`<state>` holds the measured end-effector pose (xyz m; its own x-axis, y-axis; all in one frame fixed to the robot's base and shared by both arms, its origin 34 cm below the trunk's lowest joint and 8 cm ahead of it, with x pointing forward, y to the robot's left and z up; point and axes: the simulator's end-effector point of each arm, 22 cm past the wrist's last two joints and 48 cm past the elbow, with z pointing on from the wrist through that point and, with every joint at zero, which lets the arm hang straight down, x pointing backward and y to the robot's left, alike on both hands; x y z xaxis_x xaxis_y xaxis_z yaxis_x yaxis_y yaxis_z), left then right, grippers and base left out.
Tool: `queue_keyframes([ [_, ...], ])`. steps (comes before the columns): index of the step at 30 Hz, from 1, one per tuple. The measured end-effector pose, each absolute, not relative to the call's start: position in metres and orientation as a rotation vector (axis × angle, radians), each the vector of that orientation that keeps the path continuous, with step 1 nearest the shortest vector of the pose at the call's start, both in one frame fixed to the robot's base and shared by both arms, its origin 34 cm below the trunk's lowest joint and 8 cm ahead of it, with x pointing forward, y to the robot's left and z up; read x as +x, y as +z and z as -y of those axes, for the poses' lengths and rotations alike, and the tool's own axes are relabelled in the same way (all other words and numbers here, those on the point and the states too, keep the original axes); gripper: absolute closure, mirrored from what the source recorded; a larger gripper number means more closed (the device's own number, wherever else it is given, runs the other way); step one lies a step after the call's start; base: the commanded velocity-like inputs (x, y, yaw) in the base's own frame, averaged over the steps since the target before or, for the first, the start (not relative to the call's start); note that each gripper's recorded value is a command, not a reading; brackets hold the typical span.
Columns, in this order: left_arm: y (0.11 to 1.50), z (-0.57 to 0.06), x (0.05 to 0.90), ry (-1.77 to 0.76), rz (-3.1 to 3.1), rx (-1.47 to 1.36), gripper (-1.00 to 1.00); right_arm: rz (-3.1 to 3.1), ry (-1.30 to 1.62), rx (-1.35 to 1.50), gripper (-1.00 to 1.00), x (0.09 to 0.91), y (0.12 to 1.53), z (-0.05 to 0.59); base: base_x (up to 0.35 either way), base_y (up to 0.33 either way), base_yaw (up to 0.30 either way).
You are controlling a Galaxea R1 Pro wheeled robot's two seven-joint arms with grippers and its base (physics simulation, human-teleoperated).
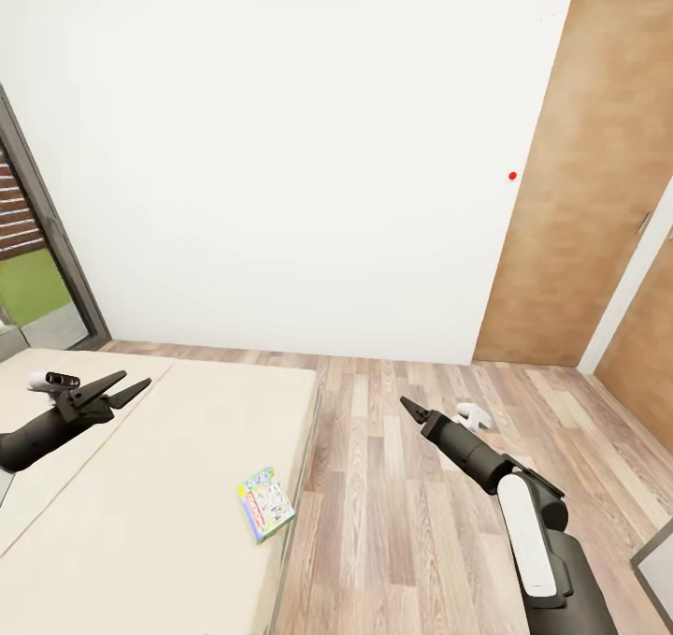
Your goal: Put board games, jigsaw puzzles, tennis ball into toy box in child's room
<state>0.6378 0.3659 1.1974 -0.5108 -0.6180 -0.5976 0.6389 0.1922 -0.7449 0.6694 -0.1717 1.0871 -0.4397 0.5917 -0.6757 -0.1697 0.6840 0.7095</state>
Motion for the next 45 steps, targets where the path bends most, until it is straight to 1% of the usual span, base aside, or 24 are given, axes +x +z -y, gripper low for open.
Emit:
queue_keyframes([
  [7, 1.1972, -0.3657, 0.6377, -1.541, -1.438, 0.021, -1.00, -1.834, 0.898, 0.333, -1.00, 0.6696, 1.0873, 0.1712, 0.000, -0.001, 0.213],
  [21, 1.1973, -0.3656, 0.6378, -1.541, -1.439, 0.022, -1.00, -1.835, 0.898, 0.334, -1.00, 0.6693, 1.0869, 0.1711, 0.002, 0.000, 0.285],
  [29, 1.1974, -0.3657, 0.6376, -1.541, -1.438, 0.022, -1.00, -1.834, 0.898, 0.333, -1.00, 0.6694, 1.0874, 0.1711, 0.067, -0.002, 0.289],
  [40, 1.1974, -0.3657, 0.6377, -1.540, -1.438, 0.022, -1.00, -1.835, 0.897, 0.333, -1.00, 0.6692, 1.0869, 0.1717, 0.085, -0.079, 0.254],
  [45, 1.1974, -0.3656, 0.6377, -1.541, -1.438, 0.022, -1.00, -1.835, 0.897, 0.331, -1.00, 0.6693, 1.0873, 0.1719, 0.096, -0.102, 0.166],
])
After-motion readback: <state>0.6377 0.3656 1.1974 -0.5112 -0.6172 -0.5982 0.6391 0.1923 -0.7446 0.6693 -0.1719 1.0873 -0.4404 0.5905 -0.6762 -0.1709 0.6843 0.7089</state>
